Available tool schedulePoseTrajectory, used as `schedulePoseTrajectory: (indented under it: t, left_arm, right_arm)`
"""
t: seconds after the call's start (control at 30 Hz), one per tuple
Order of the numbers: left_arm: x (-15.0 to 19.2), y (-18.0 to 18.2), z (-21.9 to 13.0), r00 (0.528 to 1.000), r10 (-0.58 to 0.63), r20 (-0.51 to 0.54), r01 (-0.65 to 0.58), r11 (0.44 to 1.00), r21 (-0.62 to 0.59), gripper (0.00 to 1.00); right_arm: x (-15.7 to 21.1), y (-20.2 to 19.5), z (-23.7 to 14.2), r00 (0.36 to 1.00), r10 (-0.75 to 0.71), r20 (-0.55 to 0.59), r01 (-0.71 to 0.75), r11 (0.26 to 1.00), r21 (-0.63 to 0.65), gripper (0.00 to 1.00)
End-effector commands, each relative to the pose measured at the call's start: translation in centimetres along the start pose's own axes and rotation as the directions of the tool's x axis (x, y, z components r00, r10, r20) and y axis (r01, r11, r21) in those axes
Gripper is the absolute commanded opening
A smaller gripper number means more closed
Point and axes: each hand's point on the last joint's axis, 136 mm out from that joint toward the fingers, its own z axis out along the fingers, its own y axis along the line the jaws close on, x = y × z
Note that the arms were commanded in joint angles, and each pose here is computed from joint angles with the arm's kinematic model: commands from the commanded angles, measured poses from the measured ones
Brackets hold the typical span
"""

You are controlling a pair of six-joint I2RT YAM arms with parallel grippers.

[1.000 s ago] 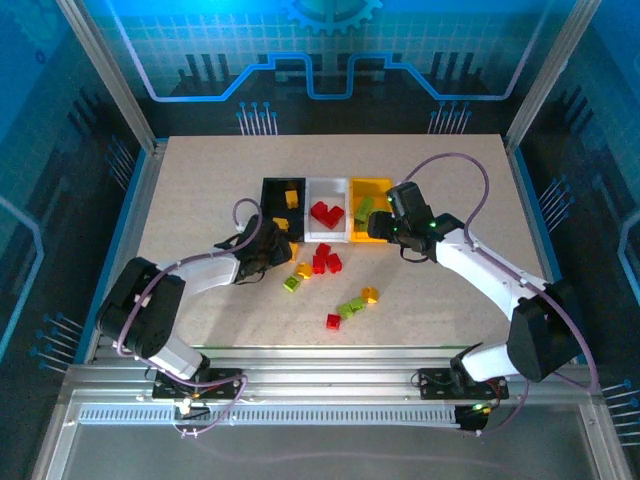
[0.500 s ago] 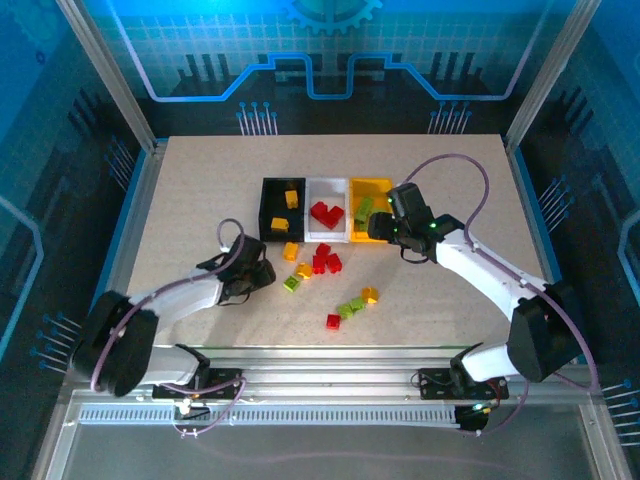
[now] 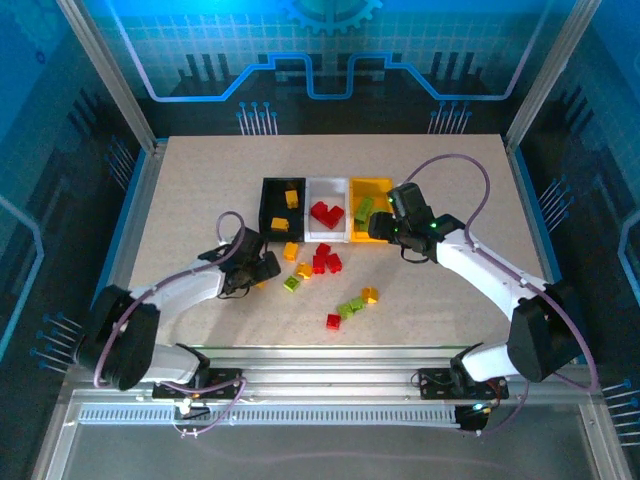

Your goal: Sort the legos into containers by color

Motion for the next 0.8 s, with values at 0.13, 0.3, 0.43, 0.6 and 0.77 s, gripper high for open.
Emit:
schedulePoseTrajectory:
  t: [0.13,0.3,0.43,0.6,0.77]
  left_arm:
    - [1.7,0.9,1.7,0.998,0.018,-0.054,-0.02,0.999,-0.028,0.84]
    - [2.6,0.7,1.7,0.997,0.044,-0.066,-0.046,0.999,-0.029,0.66]
    - [3.1,0.6,2.0,0.996,0.039,-0.086,-0.041,0.999,-0.025,0.54]
    - [2.9,-0.3,0.8,0.997,0.044,-0.069,-0.043,0.999,0.013,0.47]
    - [2.6,-1.6,-1.0,0.996,0.066,-0.052,-0.063,0.997,0.052,0.4]
  right_arm:
    - [-0.2,-0.8,-0.4,0.999,0.028,0.021,-0.028,1.0,0.008,0.65]
    - [-0.3,-0.6,-0.3,0.999,0.034,0.02,-0.034,0.999,0.005,0.65]
    - [-0.2,-0.7,-0.1,0.999,0.035,0.016,-0.035,0.999,0.007,0.65]
    - [-0.1,-0.8,-0.2,0.999,0.031,0.014,-0.031,0.999,0.016,0.65]
    - [-0.2,-0.9,-0.1,0.999,0.03,0.017,-0.031,0.999,0.017,0.65]
